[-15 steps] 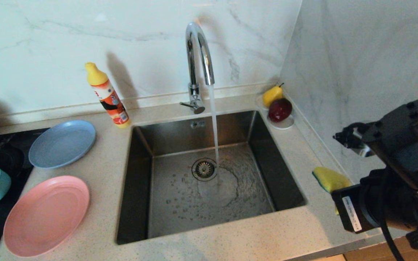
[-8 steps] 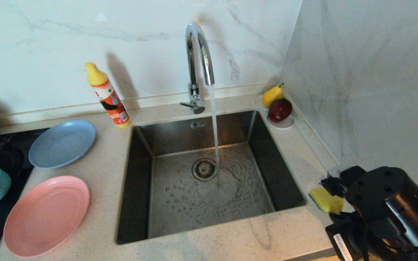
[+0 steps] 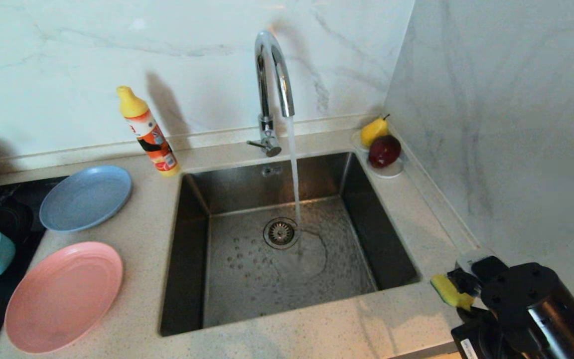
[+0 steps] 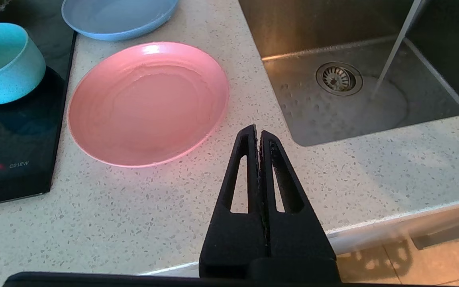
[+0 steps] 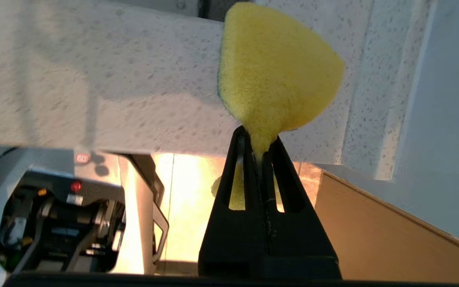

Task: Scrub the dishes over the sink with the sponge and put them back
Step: Put down the sponge

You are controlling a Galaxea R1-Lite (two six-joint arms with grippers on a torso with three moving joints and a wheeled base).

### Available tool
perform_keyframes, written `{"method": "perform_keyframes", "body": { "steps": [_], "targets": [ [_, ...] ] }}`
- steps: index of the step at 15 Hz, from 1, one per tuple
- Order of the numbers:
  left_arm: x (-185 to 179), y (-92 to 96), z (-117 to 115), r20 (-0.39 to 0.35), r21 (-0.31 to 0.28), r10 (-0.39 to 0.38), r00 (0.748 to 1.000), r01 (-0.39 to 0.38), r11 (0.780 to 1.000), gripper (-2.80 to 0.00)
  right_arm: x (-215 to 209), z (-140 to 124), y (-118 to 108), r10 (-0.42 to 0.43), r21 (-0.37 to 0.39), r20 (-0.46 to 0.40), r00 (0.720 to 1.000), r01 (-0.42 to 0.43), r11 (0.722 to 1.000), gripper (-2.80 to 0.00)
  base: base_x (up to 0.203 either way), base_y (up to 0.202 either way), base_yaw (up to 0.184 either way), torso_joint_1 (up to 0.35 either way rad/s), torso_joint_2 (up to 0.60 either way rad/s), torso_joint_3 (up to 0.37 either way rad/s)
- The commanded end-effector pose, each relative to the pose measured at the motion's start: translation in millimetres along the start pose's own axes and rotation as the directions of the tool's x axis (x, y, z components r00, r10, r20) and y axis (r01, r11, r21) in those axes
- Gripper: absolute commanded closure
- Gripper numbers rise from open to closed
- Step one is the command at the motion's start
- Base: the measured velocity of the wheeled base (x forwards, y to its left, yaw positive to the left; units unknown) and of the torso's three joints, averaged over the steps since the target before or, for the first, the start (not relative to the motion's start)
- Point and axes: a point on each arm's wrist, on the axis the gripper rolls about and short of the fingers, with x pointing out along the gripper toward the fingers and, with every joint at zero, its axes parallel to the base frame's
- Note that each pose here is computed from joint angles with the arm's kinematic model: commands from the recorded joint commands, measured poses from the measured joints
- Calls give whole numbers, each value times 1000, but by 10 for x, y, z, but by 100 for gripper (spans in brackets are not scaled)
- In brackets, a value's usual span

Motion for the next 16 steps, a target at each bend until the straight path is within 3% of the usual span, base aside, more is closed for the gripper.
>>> {"method": "perform_keyframes", "body": {
  "steps": [1, 6, 16],
  "targets": [
    [13, -3, -50, -18, 0, -1, 1000, 1, 1000, 0, 129, -79, 39, -17, -11, -20, 1000, 17, 1000, 0, 0, 0, 0, 0, 0, 0],
    [13, -3, -48, -18, 0, -1, 1000, 1, 1000, 0, 351, -156, 118, -26, 9, -17, 1000, 26, 1000, 0, 0, 0, 0, 0, 0, 0],
    [12, -3, -47, -17, 0, -1, 1000, 1, 1000, 0, 707, -114, 11, -61, 73, -15, 998, 62, 995, 0, 0, 0, 0, 0, 0, 0]
  ]
}}
